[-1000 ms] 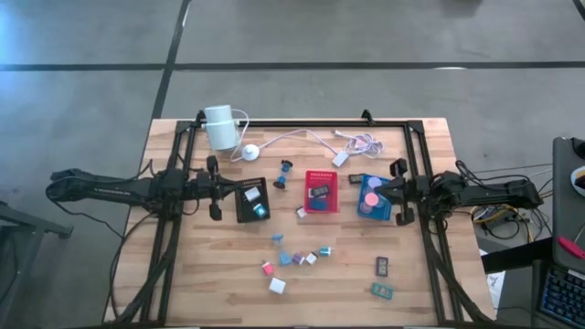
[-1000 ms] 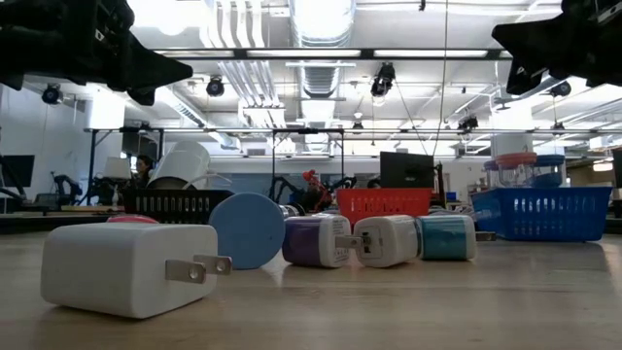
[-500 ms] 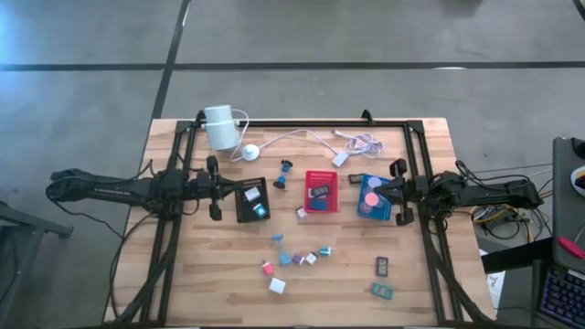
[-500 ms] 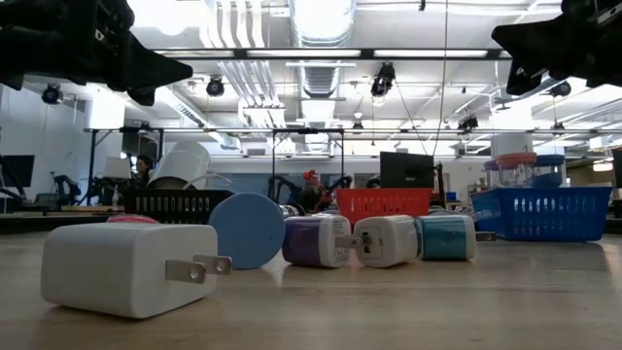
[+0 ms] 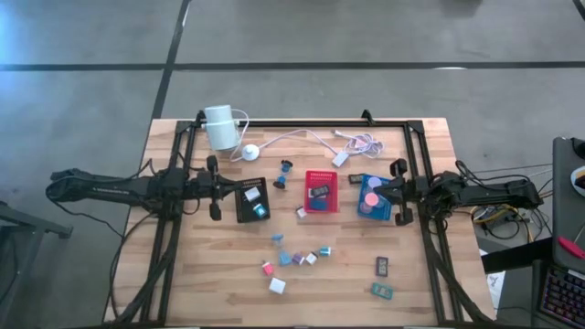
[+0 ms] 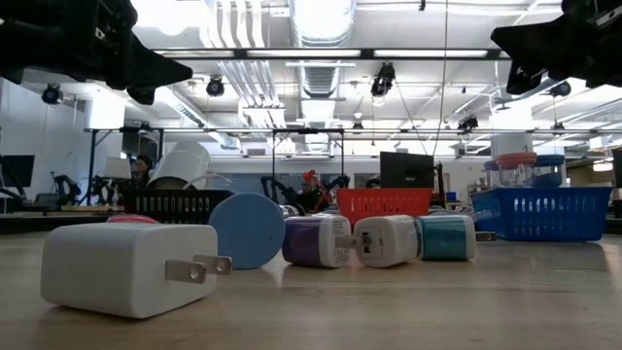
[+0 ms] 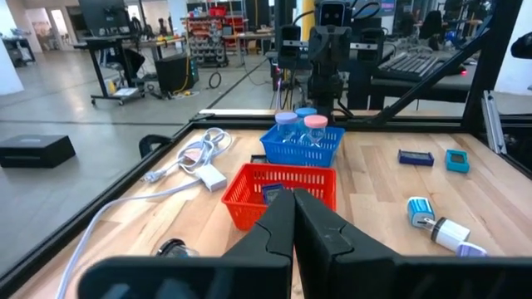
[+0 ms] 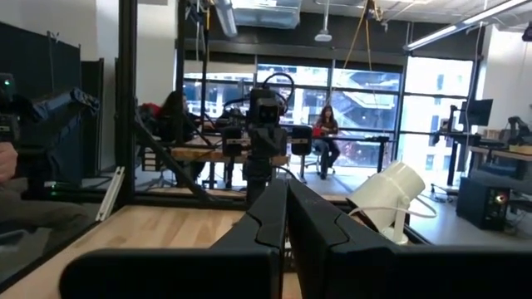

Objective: Pick & Place Office items
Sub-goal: Put the white charger adapter into the black bin

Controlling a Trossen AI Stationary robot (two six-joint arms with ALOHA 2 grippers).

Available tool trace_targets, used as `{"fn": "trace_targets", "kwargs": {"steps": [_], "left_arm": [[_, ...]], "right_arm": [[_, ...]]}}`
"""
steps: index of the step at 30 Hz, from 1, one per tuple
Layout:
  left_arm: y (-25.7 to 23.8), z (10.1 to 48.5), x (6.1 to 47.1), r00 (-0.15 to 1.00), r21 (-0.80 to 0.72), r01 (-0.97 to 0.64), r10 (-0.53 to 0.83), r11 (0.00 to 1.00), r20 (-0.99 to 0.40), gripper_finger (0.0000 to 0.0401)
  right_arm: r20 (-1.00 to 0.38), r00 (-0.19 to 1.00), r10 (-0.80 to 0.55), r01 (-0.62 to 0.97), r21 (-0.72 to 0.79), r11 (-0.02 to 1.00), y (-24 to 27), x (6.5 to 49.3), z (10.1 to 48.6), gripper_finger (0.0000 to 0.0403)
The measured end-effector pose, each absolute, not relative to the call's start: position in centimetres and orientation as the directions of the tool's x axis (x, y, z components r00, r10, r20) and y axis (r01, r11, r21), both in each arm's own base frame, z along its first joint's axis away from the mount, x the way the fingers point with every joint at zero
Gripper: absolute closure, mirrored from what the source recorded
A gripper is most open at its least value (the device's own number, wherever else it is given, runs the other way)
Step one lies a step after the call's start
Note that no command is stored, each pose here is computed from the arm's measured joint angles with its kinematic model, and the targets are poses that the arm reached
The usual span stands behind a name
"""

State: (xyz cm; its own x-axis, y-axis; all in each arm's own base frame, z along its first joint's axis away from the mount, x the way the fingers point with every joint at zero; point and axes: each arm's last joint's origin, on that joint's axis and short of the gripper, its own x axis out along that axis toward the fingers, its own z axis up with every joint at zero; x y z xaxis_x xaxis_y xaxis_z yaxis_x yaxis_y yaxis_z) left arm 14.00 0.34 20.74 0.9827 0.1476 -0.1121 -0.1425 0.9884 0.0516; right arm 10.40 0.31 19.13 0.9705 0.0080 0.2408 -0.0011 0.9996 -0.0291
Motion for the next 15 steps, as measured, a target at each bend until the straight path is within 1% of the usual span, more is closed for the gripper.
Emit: {"fn": "trace_targets", "kwargs": {"steps": [10, 15], "left_arm": [[0.34, 20.66, 13.99, 0.983, 0.002, -0.149, 0.149, 0.989, -0.111, 0.0394], [0.33, 20.93, 14.36, 0.979, -0.041, -0.156, 0.149, 0.987, -0.142, 0.0397]], "right_arm": [[0.225, 0.974, 0.008, -0.002, -0.027, 1.000, 0.32, 10.44, 18.98, 0.0394], [0.226, 0.974, -0.016, 0.018, -0.008, 1.000, 0.25, 10.44, 18.98, 0.0394]]}}
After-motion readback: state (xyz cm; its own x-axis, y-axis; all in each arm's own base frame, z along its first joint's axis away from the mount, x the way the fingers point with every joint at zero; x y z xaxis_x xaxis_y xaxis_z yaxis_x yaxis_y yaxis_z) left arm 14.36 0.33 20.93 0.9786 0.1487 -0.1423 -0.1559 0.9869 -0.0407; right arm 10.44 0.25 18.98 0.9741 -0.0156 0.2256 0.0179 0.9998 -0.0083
